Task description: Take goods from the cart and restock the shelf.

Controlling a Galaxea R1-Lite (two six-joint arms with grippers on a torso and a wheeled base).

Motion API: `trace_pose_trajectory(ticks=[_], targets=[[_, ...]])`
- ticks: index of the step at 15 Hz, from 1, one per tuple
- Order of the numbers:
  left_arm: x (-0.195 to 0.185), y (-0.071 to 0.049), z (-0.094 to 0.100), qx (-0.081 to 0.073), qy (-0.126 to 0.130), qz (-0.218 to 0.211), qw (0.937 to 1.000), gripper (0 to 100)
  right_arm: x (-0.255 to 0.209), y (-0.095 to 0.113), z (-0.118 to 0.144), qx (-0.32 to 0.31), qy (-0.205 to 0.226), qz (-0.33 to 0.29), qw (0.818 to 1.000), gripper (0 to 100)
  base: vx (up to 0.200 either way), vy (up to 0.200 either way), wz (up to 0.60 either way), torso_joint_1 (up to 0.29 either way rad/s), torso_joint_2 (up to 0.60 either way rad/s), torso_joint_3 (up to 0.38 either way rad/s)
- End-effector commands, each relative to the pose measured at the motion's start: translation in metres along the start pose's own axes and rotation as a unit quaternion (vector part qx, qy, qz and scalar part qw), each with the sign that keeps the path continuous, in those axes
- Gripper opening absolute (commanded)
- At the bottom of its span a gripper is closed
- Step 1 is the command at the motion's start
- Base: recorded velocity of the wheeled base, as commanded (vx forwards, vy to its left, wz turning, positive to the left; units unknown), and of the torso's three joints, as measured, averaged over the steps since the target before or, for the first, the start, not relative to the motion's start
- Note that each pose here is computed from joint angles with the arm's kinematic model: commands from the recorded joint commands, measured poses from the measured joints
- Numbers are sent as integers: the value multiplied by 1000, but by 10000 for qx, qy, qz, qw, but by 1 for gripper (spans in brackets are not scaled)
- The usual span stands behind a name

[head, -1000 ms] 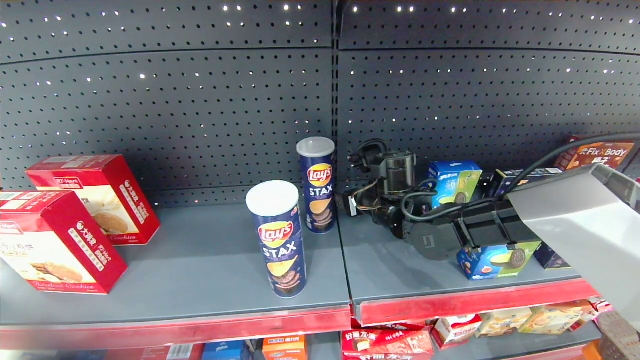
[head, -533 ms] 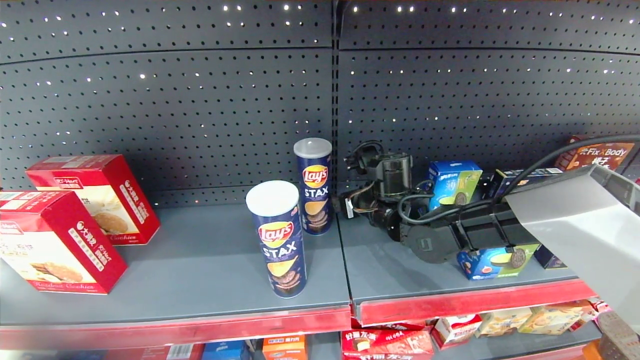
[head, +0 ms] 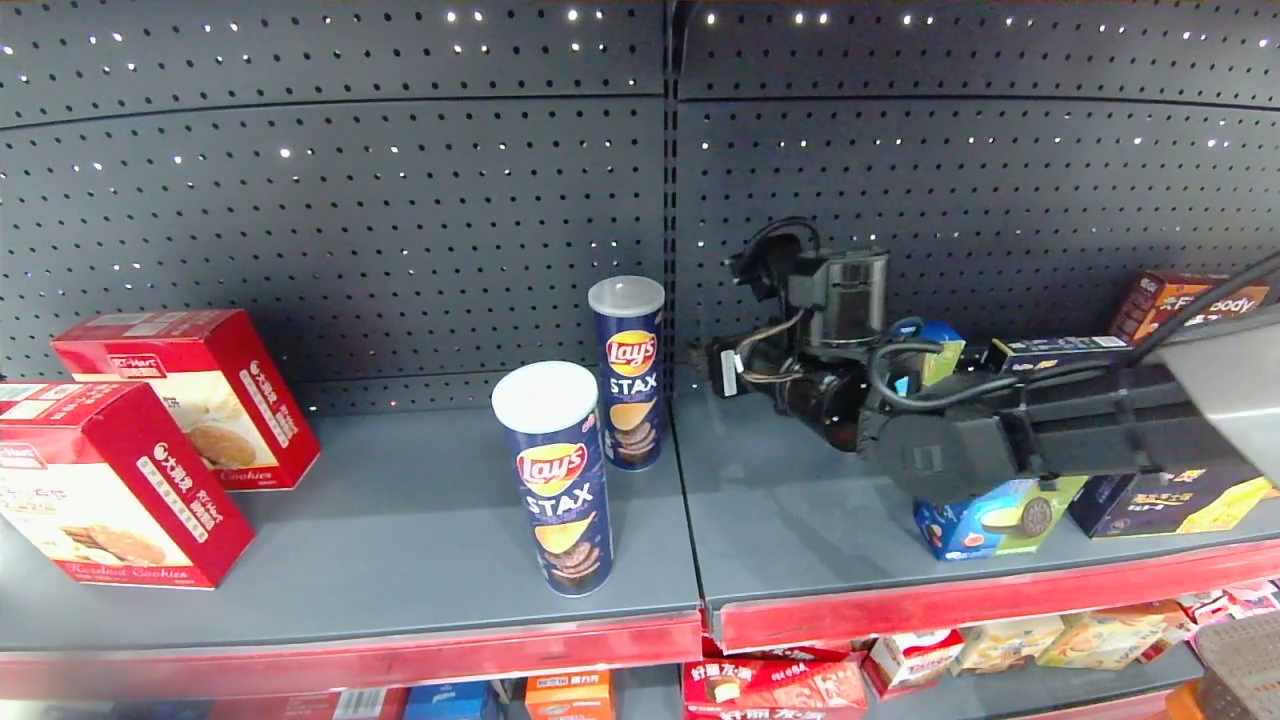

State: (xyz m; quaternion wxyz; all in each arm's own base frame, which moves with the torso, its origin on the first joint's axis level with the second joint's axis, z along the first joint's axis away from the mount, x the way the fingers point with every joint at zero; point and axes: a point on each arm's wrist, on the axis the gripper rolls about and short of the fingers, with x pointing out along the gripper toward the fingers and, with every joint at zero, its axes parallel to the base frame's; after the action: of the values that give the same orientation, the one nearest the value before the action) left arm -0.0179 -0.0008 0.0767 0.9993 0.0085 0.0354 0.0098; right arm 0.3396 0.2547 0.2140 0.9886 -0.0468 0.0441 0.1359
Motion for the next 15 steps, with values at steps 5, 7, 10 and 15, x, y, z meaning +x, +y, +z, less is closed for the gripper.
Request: trace_pose_trajectory(ticks=[5,7,10,15], targets=[[0,0,0,-1,7,-1,10000,100,-130,-87,70,161,-508,-875,9947,100,0,0,0,0,0,0],[0,0,0,-1,7,-1,10000,100,-163,-123,72,255,-556,-1797,9818,100,0,0,0,0,0,0],[0,0,0,-1,7,-1,10000,100,-237,-169,40,-56,-232,-2428,9698,100,0,0,0,0,0,0],[0,0,0,-1,7,-1,10000,100,-329,-176,-50,-295,157,-2861,9576,100,0,0,0,0,0,0]])
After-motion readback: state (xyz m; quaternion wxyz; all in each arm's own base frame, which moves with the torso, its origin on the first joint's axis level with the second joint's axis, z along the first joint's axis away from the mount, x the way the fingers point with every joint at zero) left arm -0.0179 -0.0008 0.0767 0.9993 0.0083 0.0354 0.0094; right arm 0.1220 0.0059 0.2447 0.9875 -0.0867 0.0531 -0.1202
